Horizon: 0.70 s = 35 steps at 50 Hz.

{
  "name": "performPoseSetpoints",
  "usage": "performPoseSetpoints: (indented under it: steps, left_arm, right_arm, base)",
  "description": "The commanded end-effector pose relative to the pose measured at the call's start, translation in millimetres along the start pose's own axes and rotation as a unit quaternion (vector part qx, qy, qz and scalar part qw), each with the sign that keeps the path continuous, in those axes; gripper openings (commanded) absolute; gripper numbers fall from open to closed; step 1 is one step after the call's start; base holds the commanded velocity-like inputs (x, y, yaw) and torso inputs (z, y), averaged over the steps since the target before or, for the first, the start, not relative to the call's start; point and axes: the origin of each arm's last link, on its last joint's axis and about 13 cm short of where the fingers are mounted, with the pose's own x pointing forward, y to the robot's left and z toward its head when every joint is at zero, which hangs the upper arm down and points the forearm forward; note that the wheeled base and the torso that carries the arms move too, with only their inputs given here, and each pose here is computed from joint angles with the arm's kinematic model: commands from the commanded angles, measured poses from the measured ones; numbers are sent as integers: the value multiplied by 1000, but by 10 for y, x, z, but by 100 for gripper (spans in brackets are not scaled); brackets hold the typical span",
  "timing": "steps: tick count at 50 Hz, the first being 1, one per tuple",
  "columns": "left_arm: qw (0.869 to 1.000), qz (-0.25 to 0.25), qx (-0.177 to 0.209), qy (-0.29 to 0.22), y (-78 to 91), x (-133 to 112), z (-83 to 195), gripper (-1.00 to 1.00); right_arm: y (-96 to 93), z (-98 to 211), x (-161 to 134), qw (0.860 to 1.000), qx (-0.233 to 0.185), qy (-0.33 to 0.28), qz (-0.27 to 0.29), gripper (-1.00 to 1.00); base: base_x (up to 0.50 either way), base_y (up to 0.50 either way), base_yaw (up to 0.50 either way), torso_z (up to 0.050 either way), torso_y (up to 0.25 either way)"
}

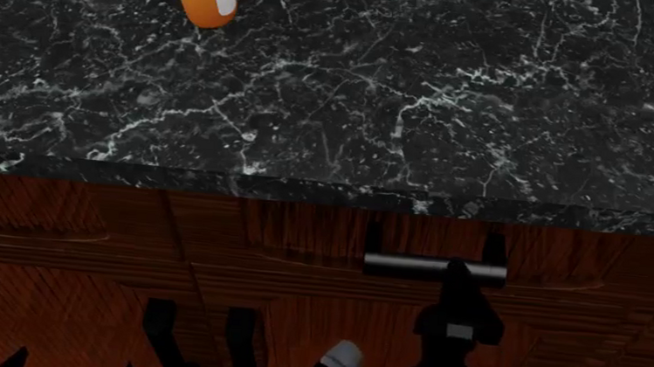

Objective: Open the right drawer.

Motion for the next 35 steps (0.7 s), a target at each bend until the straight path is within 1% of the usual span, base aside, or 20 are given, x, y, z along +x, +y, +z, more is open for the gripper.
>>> performPoseSetpoints:
  steps: [1, 9, 11, 17, 19, 23, 28, 30, 32, 33, 35]
  left_arm:
    - [1000, -4, -6, -2, -1, 23, 1, 100]
    - [1000, -4, -5, -1, -2, 22, -5, 100]
    - [1000, -4, -5, -1, -3, 18, -4, 100]
    - [1000, -5, -5, -1, -3, 14, -9, 100]
    - [1000, -5, -4, 0, -4, 19, -24, 100]
    - [1000, -6, -3, 0, -9, 17, -9, 100]
    - [1000, -6, -3, 0, -10, 22, -16, 100]
    - [1000, -7, -2, 0, -11, 22, -12, 100]
    - [1000, -6, -3, 0, -8, 25, -12, 100]
    - [1000, -7, -2, 0, -8, 26, -11, 100]
    - [1000, -7, -1, 0, -9, 26, -15, 100]
  right_arm:
    - [-27, 42, 101, 1000, 4, 14, 2, 100]
    - [32, 47, 128, 1000, 4, 16, 7, 100]
    - [3, 54, 131, 1000, 3, 16, 7, 100]
    - [30, 48, 174, 1000, 0, 13, 10, 100]
    - [25, 49, 188, 1000, -9, 6, 11, 100]
    - [23, 48, 227, 1000, -13, 2, 13, 100]
    - [53, 65, 275, 1000, -14, -6, 15, 100]
    - [28, 79, 301, 1000, -15, -10, 14, 100]
    - [54, 78, 316, 1000, -15, -13, 14, 100]
    - [24, 87, 323, 1000, -17, -15, 14, 100]
    - [33, 83, 337, 1000, -16, -15, 12, 100]
  base:
    - [0, 0, 0, 0, 0]
    - [0, 0, 0, 0, 0]
    - [0, 0, 0, 0, 0]
    - [0, 0, 0, 0, 0]
    - [0, 0, 0, 0, 0]
    - [0, 0, 0, 0, 0]
    - [0, 0, 0, 0, 0]
    - [0, 0, 0, 0, 0]
    - [0, 0, 0, 0, 0]
    - [0, 0, 0, 0, 0]
    - [0, 0, 0, 0, 0]
